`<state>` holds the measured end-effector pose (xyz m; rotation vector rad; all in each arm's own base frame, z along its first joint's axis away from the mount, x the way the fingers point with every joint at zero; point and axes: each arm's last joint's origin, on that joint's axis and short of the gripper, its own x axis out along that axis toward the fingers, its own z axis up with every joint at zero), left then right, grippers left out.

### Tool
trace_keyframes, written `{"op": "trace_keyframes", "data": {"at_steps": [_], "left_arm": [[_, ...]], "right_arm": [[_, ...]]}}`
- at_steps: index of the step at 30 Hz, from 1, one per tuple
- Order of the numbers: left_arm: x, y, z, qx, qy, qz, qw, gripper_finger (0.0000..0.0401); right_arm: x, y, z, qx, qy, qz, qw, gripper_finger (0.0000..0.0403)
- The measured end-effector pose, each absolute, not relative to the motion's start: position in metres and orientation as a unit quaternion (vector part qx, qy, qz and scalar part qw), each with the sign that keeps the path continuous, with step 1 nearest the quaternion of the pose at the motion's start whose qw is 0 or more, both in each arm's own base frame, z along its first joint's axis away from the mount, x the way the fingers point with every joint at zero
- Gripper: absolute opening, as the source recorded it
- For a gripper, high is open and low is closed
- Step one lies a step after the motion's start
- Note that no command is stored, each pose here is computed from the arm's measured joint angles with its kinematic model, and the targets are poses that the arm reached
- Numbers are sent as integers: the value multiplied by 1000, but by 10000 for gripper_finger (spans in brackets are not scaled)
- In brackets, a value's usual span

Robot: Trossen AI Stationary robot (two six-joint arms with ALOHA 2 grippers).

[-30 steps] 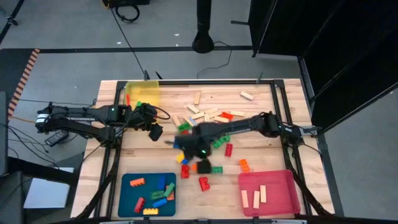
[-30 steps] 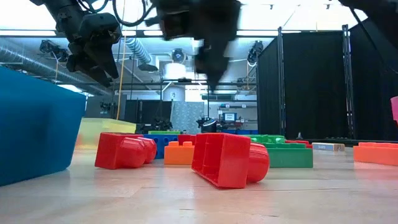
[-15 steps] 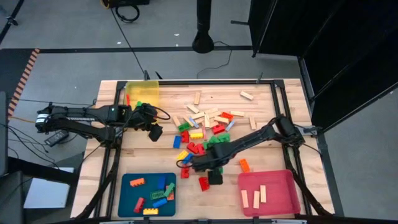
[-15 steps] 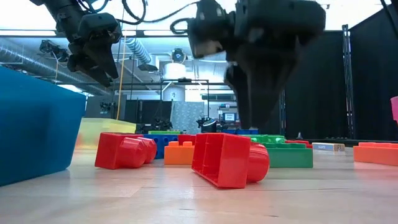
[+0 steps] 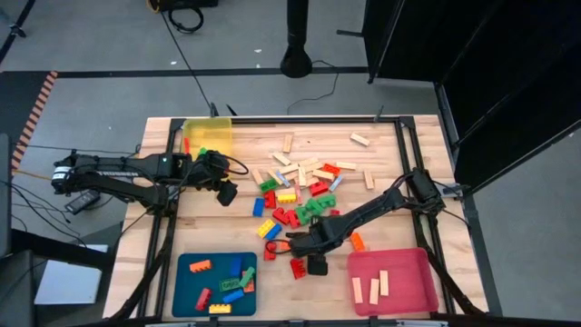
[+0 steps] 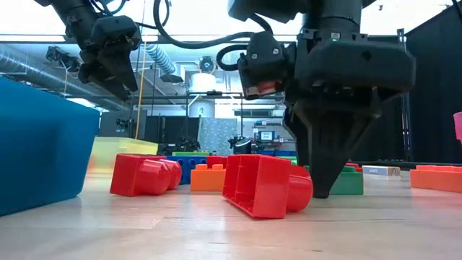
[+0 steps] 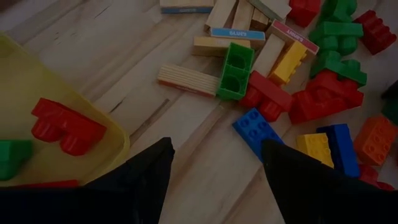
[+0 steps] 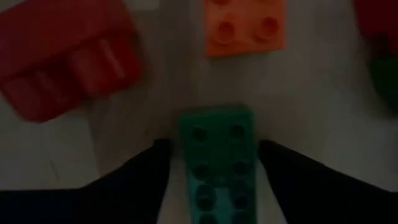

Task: Sort blocks by size
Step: Put the green game piece into the blue bin

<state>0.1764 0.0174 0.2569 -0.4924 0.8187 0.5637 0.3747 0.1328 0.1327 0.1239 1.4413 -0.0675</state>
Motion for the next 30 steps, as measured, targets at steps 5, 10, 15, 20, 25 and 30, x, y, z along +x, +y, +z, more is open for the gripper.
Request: {"op": "trace_keyframes", "data": {"at_steps": [5,10,15,20,25,30], "left_arm": [[176,17,257,-233,388,269,850,253],[176,18,257,-233,388,269,850,253],[176,17,257,-233,388,269,850,253],[177,18,257,-232,386,272,851,253],[177,18,257,-232,386,272,851,253],[177,18,257,-232,385,273,851,253]], "right_arm": [[373,131,130,48,659,-52,749,149],[377,127,133,59,659,-63,747,155],[394,120,153,29,639,-85,764,155],[422,112,199,31,566,-78,820,155],[451,107,237,15,458,-35,888,155],[476,110,257,-13,320,83,944,155]]}}
